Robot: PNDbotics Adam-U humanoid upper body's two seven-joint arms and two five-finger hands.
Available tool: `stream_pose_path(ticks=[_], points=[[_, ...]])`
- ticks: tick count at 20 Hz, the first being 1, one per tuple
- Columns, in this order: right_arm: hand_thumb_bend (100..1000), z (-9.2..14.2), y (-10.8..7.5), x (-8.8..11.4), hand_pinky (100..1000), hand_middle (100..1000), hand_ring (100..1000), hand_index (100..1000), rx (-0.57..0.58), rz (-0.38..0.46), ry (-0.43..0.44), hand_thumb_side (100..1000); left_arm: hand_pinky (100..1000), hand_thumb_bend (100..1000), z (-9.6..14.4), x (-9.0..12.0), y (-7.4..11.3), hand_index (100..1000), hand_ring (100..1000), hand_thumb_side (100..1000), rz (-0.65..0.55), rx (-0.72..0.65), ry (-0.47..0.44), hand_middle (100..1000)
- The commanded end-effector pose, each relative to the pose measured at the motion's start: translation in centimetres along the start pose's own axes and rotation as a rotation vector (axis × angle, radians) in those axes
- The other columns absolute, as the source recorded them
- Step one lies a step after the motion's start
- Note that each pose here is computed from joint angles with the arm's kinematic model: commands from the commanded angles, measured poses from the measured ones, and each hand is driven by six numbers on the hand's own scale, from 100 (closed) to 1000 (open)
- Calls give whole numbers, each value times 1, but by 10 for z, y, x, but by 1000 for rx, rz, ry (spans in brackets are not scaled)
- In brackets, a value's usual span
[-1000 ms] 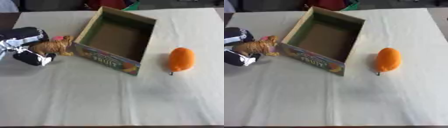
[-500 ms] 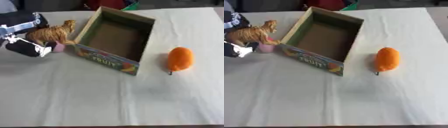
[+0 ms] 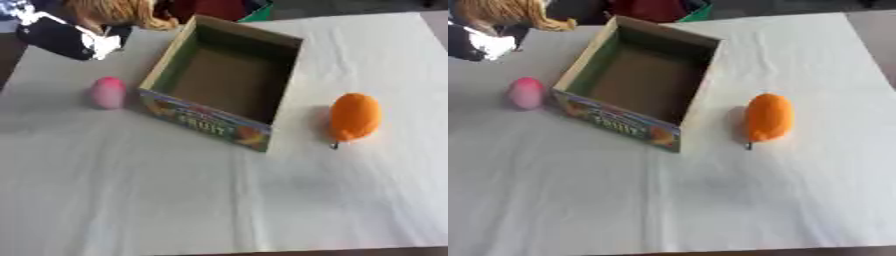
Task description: Pick up objects on the table and place them in the box.
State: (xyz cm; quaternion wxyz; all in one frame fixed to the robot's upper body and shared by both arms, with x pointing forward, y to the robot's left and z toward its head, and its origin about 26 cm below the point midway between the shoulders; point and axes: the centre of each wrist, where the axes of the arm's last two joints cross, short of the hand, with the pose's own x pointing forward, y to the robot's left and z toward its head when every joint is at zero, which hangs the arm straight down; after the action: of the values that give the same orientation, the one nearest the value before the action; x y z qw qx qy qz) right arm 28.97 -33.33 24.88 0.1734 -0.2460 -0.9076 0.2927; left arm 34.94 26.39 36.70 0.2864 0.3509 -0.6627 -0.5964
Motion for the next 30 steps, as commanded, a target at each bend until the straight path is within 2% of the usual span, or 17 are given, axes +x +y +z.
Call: stream_pose_path(ticks=[1,6,12,13,16,24,30], points=[[100,-9,-7,4,747,644,1000,826,3,11,-41,819,348,100,-10,1,8,313,391,327,-32,57,3,262],[100,-17,-6,6,747,643,1000,825,-9,-7,-70,815,354,100,-39,3,2,313,395,325,-34,106,-8,263],[100,-25,-6,9,746,642,1000,825,-29,-29,-101,811,358,100,-68,-3,-16,313,399,324,-46,128,-11,265],[100,-25,-6,9,746,641,1000,824,-32,-31,-102,809,357,100,-71,-3,-18,314,400,300,-53,131,-12,266],[100,-27,-5,9,745,639,1000,823,-42,-40,-100,813,349,100,-83,0,-27,316,404,320,-90,130,-6,269],[100,-31,-4,11,743,633,1000,814,-66,-69,-90,816,342,100,-103,9,-64,328,415,307,-149,97,13,280],[100,-32,-3,11,743,630,1000,812,-71,-78,-92,818,352,100,-110,10,-81,370,437,292,-171,62,34,309]])
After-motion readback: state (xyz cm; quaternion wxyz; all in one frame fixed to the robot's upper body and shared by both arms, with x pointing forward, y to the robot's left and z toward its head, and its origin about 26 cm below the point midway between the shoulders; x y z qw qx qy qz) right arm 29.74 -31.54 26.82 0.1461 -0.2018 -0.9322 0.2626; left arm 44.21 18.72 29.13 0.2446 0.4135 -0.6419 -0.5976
